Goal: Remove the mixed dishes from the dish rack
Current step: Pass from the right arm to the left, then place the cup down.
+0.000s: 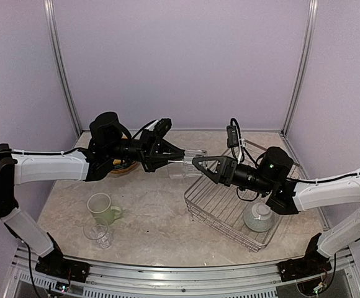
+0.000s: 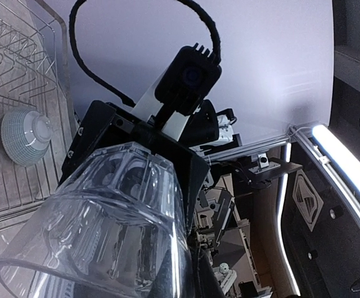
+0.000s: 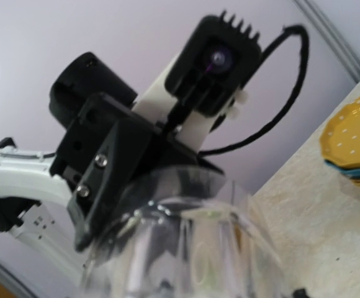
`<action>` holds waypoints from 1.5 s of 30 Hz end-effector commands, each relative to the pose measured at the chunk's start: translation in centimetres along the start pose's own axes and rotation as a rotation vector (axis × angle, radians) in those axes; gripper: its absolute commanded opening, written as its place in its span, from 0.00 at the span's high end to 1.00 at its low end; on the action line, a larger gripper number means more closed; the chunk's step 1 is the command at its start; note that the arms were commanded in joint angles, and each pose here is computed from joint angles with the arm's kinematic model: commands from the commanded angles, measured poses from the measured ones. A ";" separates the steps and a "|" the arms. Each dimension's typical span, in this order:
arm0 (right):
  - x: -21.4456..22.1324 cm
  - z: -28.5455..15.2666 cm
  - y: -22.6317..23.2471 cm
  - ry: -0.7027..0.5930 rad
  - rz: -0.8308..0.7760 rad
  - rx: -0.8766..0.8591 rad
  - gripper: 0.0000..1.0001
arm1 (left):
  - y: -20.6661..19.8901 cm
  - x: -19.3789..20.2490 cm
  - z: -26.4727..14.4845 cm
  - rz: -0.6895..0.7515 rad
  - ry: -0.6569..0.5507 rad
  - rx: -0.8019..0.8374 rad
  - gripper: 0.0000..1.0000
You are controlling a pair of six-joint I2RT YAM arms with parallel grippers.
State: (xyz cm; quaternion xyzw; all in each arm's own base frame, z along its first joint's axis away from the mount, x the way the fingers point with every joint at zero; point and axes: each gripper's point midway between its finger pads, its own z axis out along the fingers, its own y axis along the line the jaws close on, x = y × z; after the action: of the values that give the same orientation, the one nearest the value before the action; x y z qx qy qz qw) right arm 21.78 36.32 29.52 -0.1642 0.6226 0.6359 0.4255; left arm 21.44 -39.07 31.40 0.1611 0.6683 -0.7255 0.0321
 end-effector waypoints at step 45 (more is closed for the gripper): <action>0.0 -0.3 -4.1 0.032 -0.089 0.219 0.00 | 3.4 16.7 -19.3 -0.510 -0.167 -1.026 1.00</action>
State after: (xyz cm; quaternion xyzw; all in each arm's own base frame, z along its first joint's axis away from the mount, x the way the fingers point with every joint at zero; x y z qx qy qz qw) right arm 23.84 35.50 26.46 -0.1603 0.6844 0.5487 0.4525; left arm 11.60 -21.18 23.75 -0.0639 0.9144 -0.3997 -0.0084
